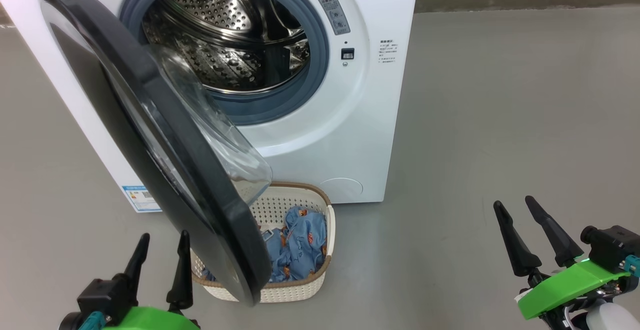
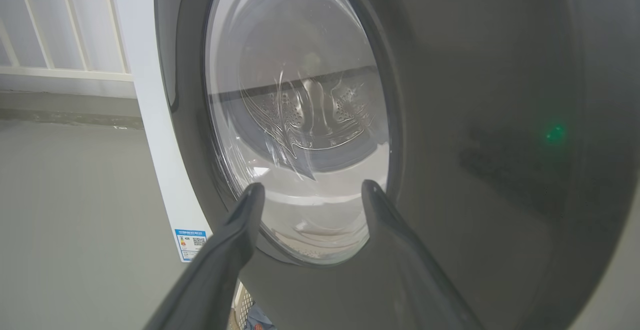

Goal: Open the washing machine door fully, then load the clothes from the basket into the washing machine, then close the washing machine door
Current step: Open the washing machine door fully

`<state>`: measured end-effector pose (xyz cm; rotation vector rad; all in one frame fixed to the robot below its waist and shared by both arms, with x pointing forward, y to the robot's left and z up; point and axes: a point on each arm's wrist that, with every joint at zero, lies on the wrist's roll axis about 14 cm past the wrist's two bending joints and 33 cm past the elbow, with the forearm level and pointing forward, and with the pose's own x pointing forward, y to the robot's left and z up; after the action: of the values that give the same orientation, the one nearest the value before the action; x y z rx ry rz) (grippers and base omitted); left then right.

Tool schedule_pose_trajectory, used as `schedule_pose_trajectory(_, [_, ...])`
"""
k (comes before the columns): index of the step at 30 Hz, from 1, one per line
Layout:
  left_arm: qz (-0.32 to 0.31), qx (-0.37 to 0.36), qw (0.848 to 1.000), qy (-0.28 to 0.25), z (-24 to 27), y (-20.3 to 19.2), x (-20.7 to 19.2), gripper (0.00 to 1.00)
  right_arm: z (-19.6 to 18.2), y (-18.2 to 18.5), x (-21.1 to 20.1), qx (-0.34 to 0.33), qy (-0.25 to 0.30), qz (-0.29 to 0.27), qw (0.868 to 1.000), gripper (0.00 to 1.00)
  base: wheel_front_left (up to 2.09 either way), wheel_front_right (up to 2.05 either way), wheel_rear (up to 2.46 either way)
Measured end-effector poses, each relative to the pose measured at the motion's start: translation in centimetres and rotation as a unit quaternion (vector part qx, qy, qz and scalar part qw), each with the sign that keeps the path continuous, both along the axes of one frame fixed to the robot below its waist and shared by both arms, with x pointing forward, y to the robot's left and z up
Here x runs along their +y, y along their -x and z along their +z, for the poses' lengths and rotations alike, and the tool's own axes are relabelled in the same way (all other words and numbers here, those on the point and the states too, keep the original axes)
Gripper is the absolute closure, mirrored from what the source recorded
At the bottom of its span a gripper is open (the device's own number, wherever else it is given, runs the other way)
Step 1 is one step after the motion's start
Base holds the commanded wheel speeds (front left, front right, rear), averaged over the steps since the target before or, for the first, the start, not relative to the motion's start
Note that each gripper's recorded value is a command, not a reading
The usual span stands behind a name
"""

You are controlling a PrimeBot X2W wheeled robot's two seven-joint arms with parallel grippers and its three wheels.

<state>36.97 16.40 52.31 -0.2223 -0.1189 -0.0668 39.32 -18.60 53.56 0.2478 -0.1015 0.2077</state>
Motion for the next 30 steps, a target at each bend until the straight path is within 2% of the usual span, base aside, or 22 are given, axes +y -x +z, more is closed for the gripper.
schedule_pose_trajectory(14, [0.002,0.001,1.000,0.000,-0.1,0.0,0.1,0.00,0.0,0.0,0.1,0.001,0.000,0.001,1.000,0.00,0.00,0.00,0.00])
schedule_pose_trajectory(16, [0.002,0.002,1.000,0.000,-0.1,0.0,0.1,0.64,0.0,0.0,0.1,0.001,0.000,0.002,1.000,0.00,0.00,0.00,0.00])
schedule_pose_trajectory(17, [0.002,0.002,1.000,0.000,-0.1,0.0,0.1,0.85,0.0,0.0,0.1,0.001,0.000,0.002,1.000,0.00,0.00,0.00,0.00])
schedule_pose_trajectory(18, [0.002,0.003,1.000,0.000,-0.2,0.0,0.1,1.00,0.0,0.0,0.2,0.001,-0.001,0.002,1.000,0.00,0.00,0.00,0.00])
schedule_pose_trajectory(25, [0.003,-0.022,1.000,-0.001,1.4,0.0,0.2,1.00,0.1,0.0,0.4,-0.001,-0.002,0.004,1.000,0.00,0.00,0.00,0.00])
schedule_pose_trajectory(30, [0.006,-0.081,0.997,-0.012,5.2,0.2,0.2,1.00,0.1,-0.1,0.8,-0.002,-0.005,0.007,1.000,0.00,0.00,0.00,0.00])
